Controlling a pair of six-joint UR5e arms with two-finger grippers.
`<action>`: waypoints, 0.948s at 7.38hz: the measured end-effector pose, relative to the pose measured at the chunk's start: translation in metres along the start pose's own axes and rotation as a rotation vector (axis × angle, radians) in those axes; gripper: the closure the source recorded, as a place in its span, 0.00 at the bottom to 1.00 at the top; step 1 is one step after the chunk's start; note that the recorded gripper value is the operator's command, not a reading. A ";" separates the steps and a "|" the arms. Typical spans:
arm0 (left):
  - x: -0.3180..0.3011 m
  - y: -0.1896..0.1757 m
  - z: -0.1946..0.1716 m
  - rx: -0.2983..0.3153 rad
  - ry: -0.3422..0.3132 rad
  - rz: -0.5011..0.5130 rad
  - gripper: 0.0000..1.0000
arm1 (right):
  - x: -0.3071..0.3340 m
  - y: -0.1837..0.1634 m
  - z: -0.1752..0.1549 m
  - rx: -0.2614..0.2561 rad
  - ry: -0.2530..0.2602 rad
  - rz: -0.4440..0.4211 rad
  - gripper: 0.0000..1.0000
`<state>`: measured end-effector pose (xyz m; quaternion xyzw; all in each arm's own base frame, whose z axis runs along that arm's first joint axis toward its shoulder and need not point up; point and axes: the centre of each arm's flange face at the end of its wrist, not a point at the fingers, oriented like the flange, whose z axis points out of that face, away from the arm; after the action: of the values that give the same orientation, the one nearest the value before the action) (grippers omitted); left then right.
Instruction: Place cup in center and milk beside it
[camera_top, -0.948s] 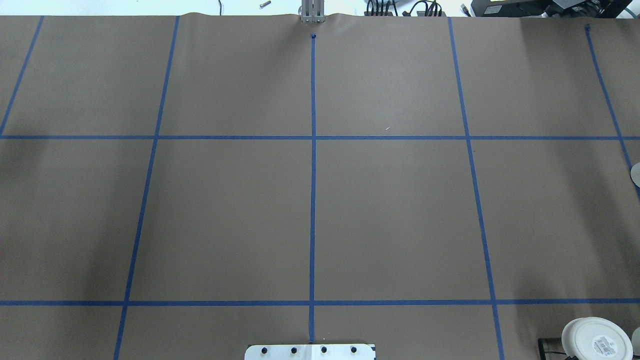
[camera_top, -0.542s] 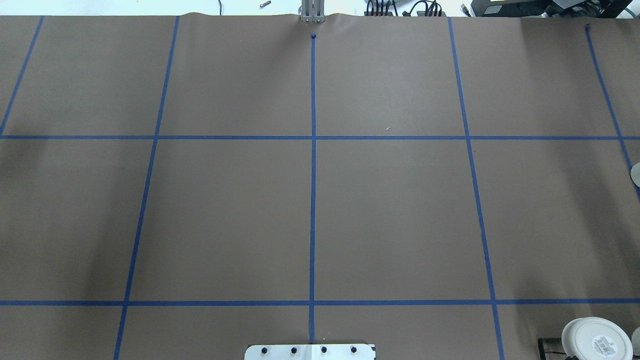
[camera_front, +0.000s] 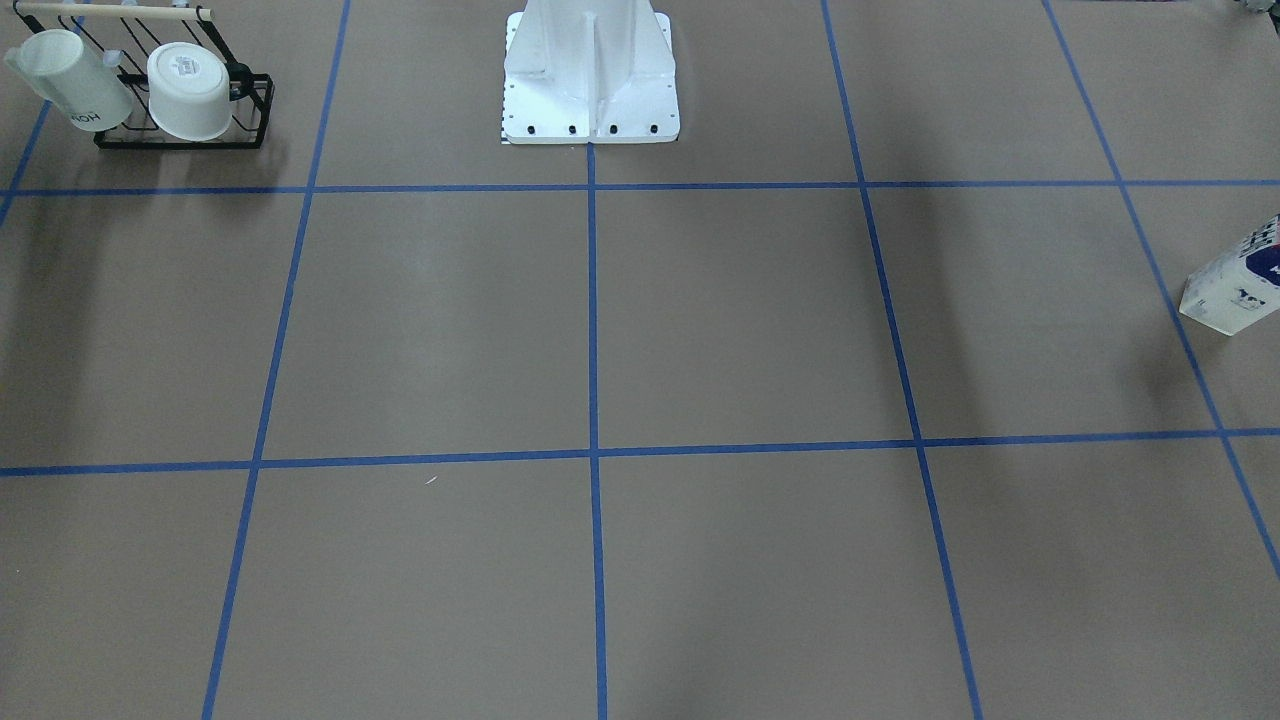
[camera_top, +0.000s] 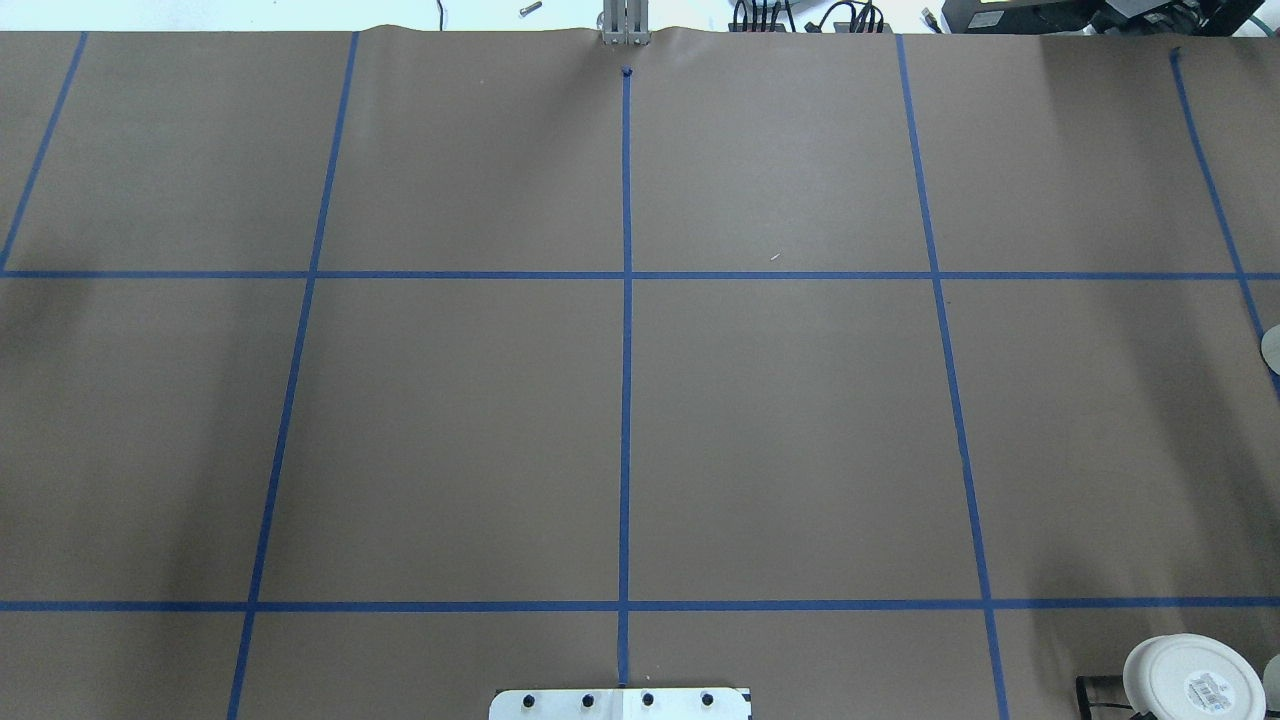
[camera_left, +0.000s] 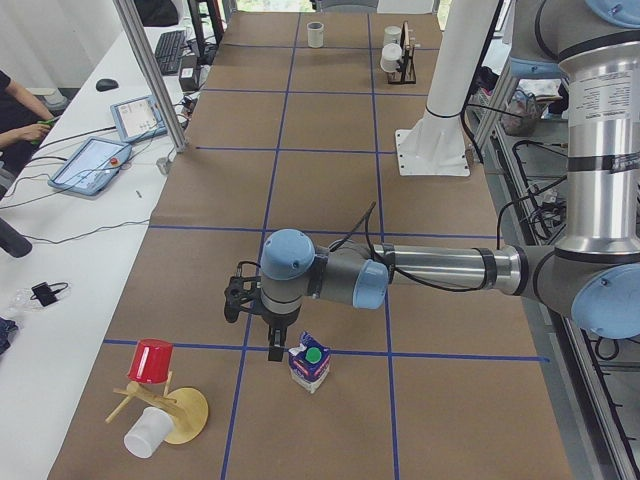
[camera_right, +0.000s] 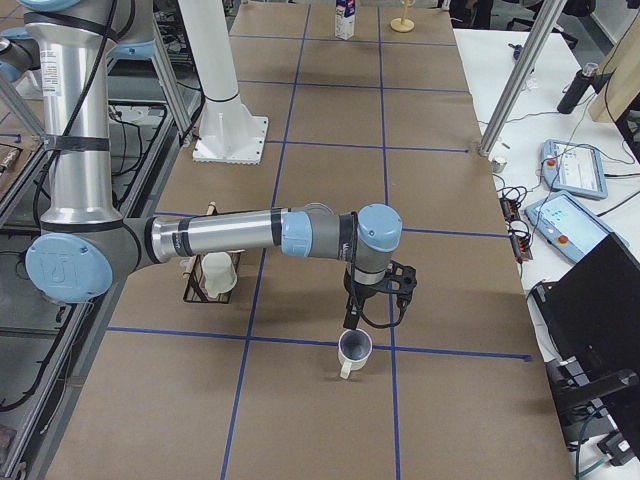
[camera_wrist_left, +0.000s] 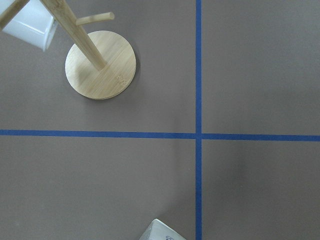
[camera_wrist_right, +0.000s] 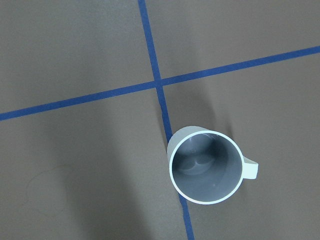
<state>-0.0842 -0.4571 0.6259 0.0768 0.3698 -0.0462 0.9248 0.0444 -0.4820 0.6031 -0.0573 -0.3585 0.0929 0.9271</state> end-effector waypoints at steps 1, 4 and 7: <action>0.001 0.001 0.000 0.001 0.002 0.002 0.01 | -0.003 0.000 -0.003 0.005 -0.011 -0.008 0.00; 0.009 -0.009 -0.006 0.035 0.007 0.038 0.01 | 0.005 0.000 0.010 -0.021 -0.043 0.021 0.00; 0.000 -0.012 0.005 0.029 -0.001 0.033 0.01 | 0.027 -0.011 0.036 -0.011 -0.041 -0.098 0.00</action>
<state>-0.0828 -0.4694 0.6283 0.0963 0.3671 -0.0365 0.9245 0.0409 -0.4858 0.6488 -0.0430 -0.3803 0.0464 0.9227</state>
